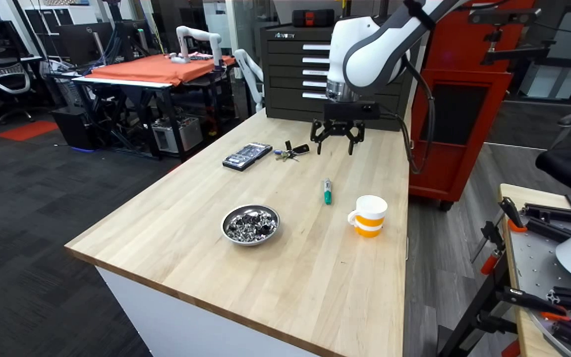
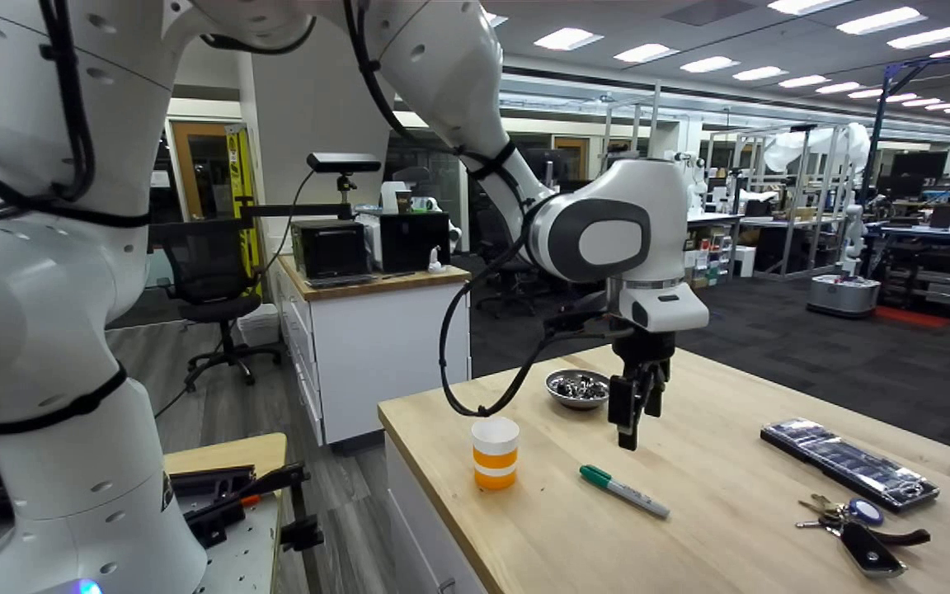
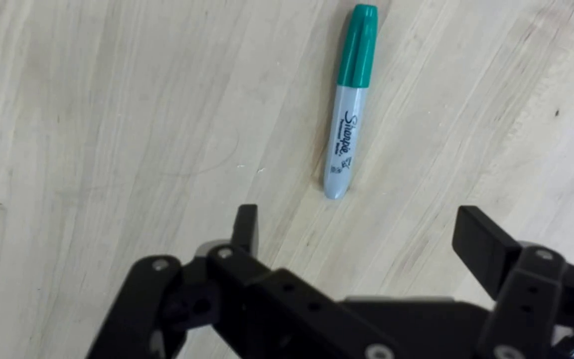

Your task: Put the pen in the cup

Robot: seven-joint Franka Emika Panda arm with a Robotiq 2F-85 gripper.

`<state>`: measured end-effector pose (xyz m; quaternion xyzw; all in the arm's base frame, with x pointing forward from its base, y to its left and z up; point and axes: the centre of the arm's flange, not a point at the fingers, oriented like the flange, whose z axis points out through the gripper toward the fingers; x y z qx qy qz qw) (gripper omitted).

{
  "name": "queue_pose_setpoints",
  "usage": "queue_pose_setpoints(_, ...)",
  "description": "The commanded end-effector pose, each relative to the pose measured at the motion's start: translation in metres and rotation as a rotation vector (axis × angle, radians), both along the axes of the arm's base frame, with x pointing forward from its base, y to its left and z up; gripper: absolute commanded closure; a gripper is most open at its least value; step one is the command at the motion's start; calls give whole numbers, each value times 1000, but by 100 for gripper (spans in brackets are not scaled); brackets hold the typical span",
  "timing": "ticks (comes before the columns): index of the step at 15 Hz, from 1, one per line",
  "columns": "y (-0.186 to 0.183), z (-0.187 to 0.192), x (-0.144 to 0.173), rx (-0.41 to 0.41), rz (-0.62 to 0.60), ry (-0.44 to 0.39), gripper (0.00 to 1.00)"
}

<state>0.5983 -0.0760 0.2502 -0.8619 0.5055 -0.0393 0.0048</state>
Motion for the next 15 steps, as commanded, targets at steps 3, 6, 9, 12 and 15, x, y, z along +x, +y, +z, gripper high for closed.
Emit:
queue_pose_setpoints(3, 6, -30, 24, -17, 2, -11, 0)
queue_pose_setpoints(6, 7, -46, 27, -20, 12, 5, 0)
queue_pose_setpoints(9, 6, -60, 29, -25, 19, 21, 0)
queue_pose_setpoints(12, 4, -70, 29, -26, 16, 30, 0)
queue_pose_setpoints(15, 2, -79, 27, -23, 9, 35, 0)
